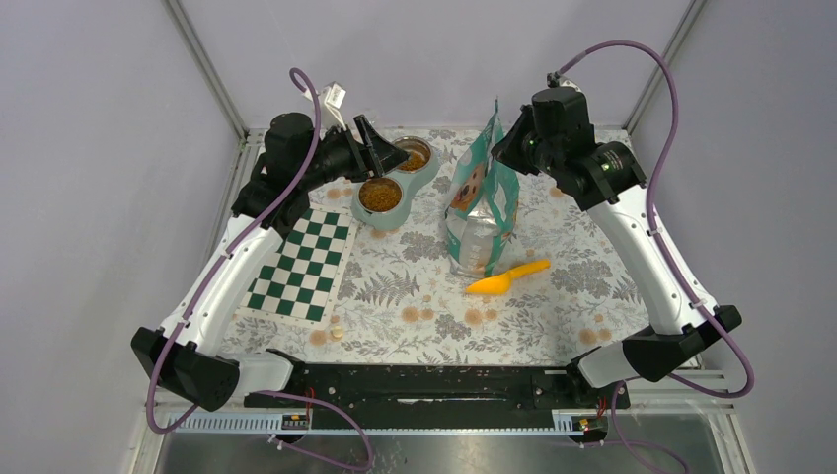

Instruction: Serve the pet food

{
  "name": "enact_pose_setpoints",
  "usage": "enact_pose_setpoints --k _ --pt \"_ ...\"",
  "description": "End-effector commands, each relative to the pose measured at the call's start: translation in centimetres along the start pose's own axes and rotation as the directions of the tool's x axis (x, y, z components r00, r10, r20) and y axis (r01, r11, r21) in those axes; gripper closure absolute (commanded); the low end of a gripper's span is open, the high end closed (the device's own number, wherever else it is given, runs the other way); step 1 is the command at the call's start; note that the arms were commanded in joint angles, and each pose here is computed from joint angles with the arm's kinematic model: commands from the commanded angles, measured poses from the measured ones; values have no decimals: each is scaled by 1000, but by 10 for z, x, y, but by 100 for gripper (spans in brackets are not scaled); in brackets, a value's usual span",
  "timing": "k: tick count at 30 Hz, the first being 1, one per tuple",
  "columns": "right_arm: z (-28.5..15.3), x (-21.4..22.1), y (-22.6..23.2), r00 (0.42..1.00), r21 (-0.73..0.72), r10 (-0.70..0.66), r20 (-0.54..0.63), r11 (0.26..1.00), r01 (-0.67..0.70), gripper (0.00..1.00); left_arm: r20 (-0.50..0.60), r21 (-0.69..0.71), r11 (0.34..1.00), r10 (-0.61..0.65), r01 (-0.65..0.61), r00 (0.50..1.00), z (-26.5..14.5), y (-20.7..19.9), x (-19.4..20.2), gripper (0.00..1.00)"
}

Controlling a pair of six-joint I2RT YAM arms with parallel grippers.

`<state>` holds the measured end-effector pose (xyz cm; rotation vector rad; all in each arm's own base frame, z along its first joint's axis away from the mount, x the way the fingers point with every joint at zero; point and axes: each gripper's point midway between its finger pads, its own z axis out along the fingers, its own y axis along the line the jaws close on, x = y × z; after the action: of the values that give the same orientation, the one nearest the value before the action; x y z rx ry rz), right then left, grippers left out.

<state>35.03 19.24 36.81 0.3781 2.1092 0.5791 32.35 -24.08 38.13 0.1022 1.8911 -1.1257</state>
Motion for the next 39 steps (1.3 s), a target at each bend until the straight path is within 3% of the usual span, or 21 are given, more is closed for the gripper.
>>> enact_pose_setpoints --k 1,8,21,22,24,25,27,33,39 --pt "7 -5 -5 1000 21 8 24 1000 -8 94 53 30 998 45 -47 998 -2 -15 -19 39" --pt "9 -3 -2 1000 10 8 8 1000 -8 77 50 29 999 39 -41 998 -1 -14 -18 38" --pt "12 10 -3 999 -3 -7 -39 1000 7 85 42 39 998 37 -39 998 0 -15 -15 37" --pt "11 12 -3 999 -8 -8 -46 1000 7 85 42 39 998 39 -40 998 0 -14 -15 33" --pt "9 13 -3 998 -18 -12 -54 1000 11 97 43 42 998 51 -53 998 1 -15 -15 24" --pt "9 14 -2 998 -26 -23 -59 999 22 100 44 44 997 60 -62 997 1 -15 -15 13" --pt "7 14 0 997 -54 -34 -74 998 30 100 49 46 996 79 -82 996 1 -16 -16 1" --pt "-7 24 34 985 -258 -91 -146 965 51 100 40 92 991 95 -98 995 4 -24 -17 3" --pt "-36 25 51 985 -362 -41 -169 932 -24 100 -19 215 976 -13 17 1000 22 -50 -4 13"
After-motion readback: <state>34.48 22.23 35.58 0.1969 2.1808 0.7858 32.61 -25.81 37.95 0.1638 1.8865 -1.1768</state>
